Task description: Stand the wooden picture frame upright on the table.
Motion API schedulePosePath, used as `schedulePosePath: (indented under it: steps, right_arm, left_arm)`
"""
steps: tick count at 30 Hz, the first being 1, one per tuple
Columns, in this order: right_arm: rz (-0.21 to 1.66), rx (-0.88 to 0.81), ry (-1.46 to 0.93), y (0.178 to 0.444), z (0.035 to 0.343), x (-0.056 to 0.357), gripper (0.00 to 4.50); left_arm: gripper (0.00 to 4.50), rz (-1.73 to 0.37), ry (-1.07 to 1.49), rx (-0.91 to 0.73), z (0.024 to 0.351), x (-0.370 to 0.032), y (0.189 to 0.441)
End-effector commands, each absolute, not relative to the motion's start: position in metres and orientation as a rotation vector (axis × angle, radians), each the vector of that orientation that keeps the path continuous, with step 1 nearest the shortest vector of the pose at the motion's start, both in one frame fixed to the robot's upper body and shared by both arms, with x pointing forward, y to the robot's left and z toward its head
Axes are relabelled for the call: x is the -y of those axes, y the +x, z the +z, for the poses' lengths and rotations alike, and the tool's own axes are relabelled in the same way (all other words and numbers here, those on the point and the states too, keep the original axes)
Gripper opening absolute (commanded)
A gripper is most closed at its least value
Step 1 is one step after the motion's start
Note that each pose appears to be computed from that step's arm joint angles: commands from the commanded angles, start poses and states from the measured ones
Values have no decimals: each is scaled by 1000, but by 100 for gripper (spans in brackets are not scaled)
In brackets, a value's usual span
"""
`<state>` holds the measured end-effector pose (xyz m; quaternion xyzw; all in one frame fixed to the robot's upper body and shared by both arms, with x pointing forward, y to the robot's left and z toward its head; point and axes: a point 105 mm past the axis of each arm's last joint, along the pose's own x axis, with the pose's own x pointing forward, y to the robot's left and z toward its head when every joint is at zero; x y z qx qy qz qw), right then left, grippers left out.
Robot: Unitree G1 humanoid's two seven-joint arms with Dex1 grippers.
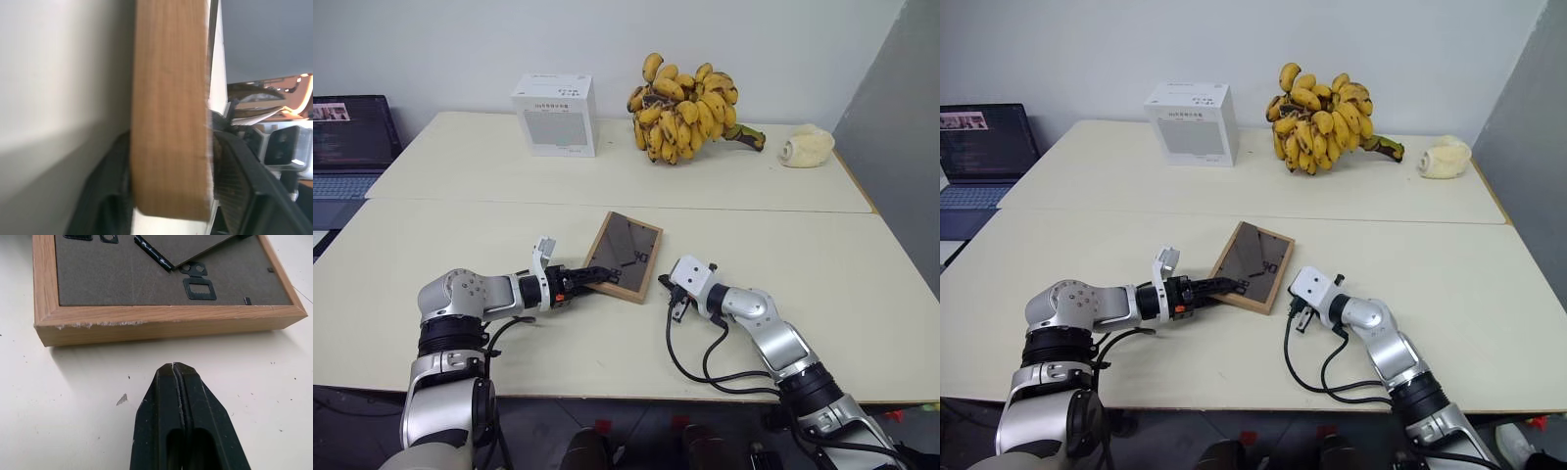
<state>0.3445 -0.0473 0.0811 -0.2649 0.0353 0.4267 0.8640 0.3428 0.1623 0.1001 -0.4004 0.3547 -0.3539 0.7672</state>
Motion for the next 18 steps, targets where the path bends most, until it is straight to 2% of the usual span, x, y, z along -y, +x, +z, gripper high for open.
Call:
schedulePosePath:
  steps: [1, 8, 14, 18]
  right_arm:
    - [881, -39, -543, 344, 88, 52, 0]
    - [848, -46, -546, 347, 89, 62, 0]
    - [727, -47, -525, 357, 104, 102, 0]
    - [641, -6, -519, 362, 132, 130, 0]
  left_arm:
    - [139, -798, -879, -738, 109, -159, 344]
    - [129, -798, -818, -714, 109, -158, 346]
    - [129, -785, -641, -434, 137, -173, 364]
    - [129, -801, -571, -294, 160, -179, 369]
